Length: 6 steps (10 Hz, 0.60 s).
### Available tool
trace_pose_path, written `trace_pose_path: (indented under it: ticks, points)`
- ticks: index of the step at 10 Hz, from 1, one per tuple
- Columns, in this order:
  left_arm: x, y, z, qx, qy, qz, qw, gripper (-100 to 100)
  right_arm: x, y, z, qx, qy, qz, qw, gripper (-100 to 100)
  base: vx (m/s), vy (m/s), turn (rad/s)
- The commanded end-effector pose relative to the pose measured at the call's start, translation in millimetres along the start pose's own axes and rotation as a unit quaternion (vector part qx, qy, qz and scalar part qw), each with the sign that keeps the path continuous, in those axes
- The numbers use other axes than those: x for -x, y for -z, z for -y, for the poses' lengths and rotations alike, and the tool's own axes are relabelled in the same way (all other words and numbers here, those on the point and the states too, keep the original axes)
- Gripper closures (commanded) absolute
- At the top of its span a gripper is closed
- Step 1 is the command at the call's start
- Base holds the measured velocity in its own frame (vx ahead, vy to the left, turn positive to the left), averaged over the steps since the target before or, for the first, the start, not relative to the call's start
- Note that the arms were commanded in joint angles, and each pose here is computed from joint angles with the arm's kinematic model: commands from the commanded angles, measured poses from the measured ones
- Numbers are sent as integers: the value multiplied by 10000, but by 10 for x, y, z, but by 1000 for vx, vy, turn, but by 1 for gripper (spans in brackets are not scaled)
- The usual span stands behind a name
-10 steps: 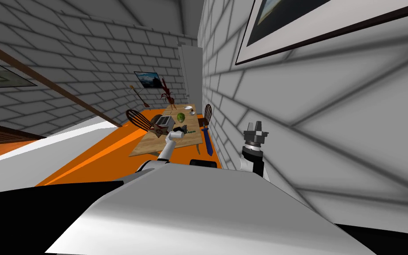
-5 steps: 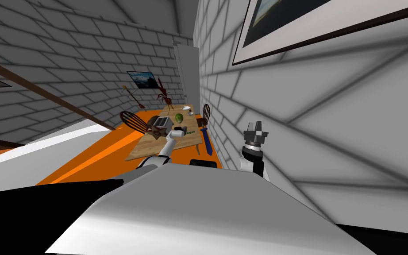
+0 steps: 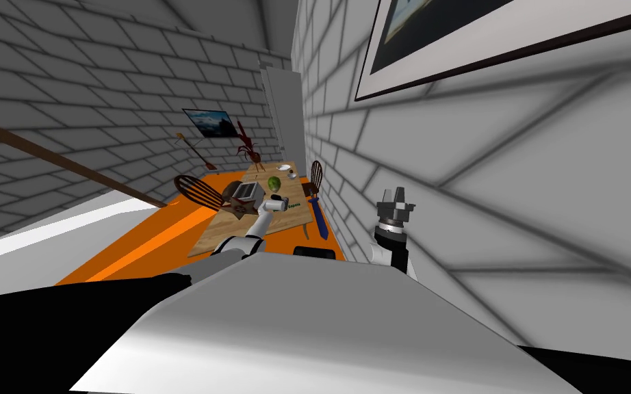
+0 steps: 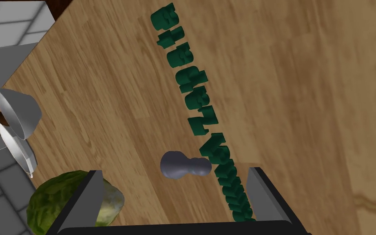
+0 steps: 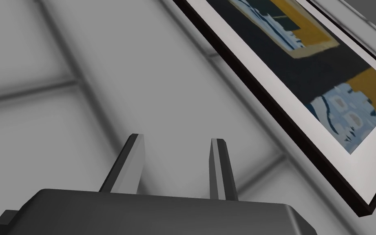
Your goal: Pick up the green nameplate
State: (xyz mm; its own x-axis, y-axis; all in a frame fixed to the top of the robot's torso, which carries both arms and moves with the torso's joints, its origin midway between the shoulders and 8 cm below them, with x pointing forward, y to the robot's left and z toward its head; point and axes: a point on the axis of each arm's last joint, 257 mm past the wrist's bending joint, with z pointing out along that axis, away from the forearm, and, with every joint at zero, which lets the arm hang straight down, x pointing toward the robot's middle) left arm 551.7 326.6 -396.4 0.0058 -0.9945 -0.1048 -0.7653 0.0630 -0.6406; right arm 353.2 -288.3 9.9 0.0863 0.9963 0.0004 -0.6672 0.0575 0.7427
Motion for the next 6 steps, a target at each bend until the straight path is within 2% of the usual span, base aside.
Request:
trace_pose_path:
  ticks: [1, 5, 6]
  points:
    - [36, -38, -79, 212, -57, 30, 9998, -100, 0, 0, 0, 0, 0, 0, 10000, 0, -1, 39, -88]
    - [202, -81, -258, 740, -235, 153, 9969, -100, 0, 0, 0, 0, 0, 0, 10000, 0, 7, 59, -120]
    - [244, -79, -256, 782, -264, 185, 9964, -100, 0, 0, 0, 0, 0, 0, 10000, 0, 30, 66, -104]
